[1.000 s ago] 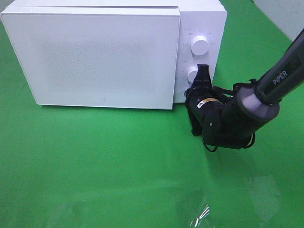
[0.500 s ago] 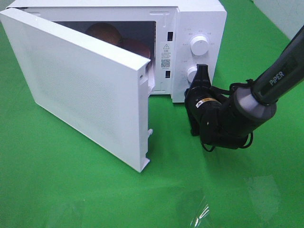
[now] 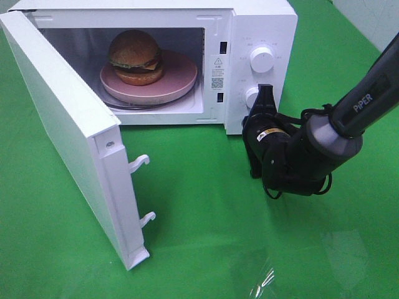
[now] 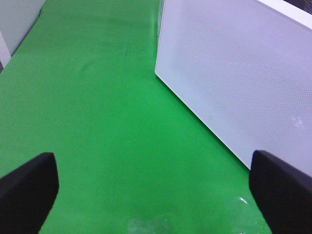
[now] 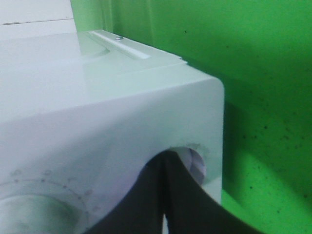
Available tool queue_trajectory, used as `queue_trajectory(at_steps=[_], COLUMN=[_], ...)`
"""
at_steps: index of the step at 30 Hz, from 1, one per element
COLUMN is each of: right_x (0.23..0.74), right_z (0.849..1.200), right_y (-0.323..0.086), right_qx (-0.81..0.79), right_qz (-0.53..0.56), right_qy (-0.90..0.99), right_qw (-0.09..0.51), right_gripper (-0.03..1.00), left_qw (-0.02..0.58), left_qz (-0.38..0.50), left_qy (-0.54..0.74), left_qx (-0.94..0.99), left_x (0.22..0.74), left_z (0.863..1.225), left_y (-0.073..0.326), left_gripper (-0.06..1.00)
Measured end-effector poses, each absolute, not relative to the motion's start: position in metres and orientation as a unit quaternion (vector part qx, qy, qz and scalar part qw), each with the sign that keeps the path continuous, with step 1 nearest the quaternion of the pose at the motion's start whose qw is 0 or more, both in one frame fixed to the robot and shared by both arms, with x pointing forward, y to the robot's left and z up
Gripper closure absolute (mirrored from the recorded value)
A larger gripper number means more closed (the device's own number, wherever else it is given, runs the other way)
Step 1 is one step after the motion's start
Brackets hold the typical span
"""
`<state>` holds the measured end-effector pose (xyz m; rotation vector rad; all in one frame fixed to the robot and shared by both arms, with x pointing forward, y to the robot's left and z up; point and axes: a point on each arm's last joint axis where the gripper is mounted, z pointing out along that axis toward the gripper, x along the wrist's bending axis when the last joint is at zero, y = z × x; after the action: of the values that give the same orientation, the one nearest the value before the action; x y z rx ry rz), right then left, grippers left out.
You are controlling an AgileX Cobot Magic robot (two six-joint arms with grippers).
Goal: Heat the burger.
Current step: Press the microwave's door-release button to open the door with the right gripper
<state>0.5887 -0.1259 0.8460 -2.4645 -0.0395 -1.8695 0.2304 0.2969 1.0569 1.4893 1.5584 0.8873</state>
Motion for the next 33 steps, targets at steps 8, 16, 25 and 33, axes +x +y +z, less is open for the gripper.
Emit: queue_trajectory(at_steps=[8, 16, 25, 33], right_x=[0.588, 0.585, 0.574, 0.559], right_z=[0.846, 0.848, 0.864, 0.880], right_y=[-0.124, -0.122, -0.126, -0.129], right_qx=[-0.798, -0.803, -0.820, -0.835], right_qz=[-0.602, -0.593, -0.568, -0.546], right_qy=[-0.006, 0.022, 0.014, -0.026], right_qw=[0.027, 0.048, 0.060, 0.062], right_gripper=[0.96, 0.96, 0.96, 0.96], left_qw=[0.394, 0.394, 0.394, 0.394], left_qz=[0.350, 0.350, 0.350, 0.350], left_qy=[0.614, 0.614, 0.614, 0.614], left_qx=[0.587, 0.587, 0.587, 0.587], left_x=[0.230, 0.230, 0.230, 0.230], left_z=[1.057, 1.057, 1.057, 1.057], left_y=[0.297, 0.297, 0.297, 0.297], left_gripper=[-0.04, -0.04, -0.04, -0.04])
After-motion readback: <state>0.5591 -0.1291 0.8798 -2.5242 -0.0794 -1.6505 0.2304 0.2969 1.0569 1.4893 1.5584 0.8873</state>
